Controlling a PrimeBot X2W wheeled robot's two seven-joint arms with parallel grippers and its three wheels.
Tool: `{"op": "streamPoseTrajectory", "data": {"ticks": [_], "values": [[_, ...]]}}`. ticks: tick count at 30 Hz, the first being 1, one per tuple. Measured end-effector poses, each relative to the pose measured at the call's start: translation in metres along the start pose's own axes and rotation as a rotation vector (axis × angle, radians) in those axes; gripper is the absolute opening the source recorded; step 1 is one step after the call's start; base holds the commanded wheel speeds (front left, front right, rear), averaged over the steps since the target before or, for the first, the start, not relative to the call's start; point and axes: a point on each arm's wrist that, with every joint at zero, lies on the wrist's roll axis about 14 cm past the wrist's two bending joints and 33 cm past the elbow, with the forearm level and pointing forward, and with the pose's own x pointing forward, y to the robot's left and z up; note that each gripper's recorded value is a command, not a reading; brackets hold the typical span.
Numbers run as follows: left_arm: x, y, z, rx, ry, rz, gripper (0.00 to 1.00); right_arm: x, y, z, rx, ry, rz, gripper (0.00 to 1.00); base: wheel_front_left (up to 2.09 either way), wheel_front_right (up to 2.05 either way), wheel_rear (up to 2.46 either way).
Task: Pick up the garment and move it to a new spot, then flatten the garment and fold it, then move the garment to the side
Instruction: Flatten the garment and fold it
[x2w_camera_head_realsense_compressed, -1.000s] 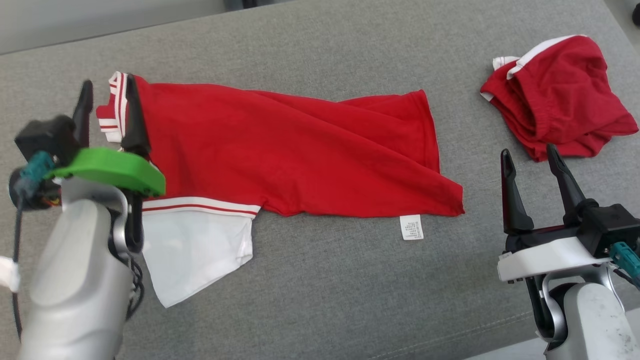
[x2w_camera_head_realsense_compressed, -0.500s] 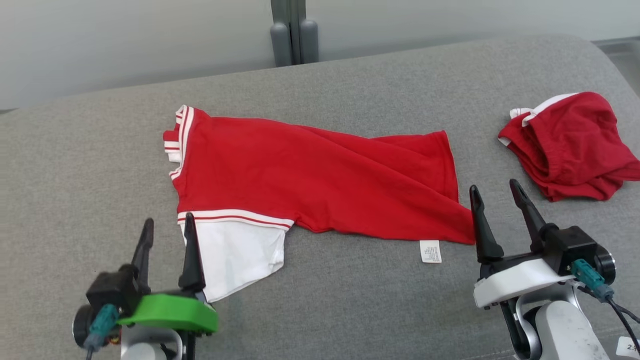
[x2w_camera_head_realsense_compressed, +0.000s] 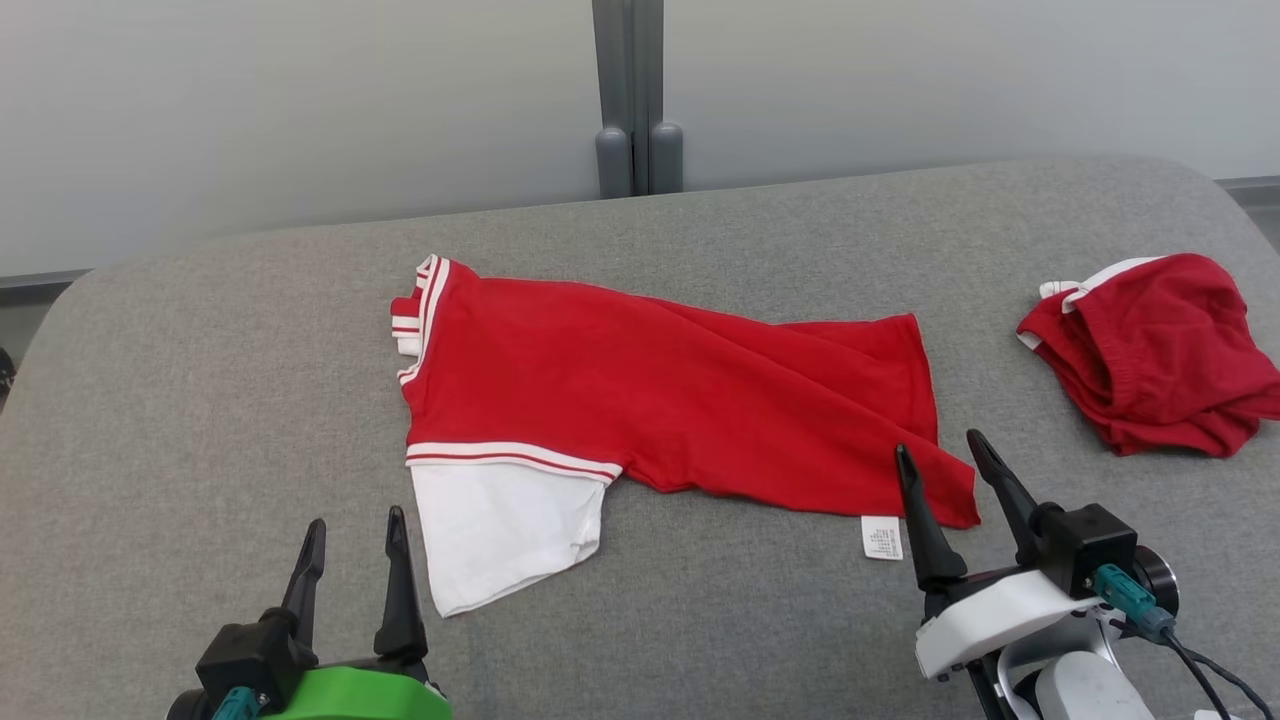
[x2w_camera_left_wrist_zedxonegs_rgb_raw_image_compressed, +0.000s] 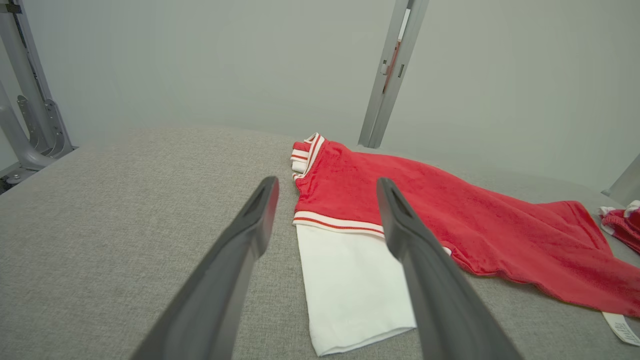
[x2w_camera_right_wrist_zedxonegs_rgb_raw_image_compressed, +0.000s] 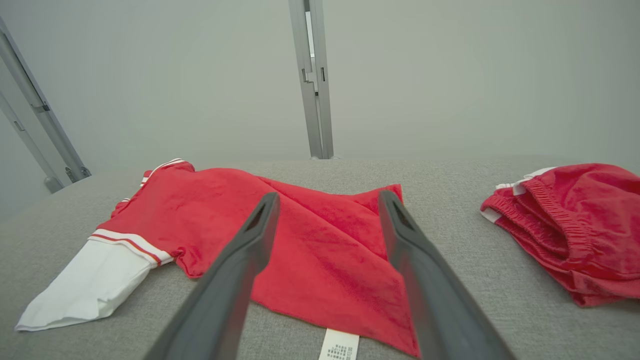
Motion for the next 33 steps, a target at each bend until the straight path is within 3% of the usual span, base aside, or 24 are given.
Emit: {"op": "streamPoseTrajectory", "data": {"ticks": [33], "values": [[-0.001, -0.003, -0.009, 0.004, 0.023, -0.005, 1.00, 0.001, -0.010, 0.002, -0.001, -0.008, -0.029, 1.00, 0.00, 0.00, 0.00]]}}
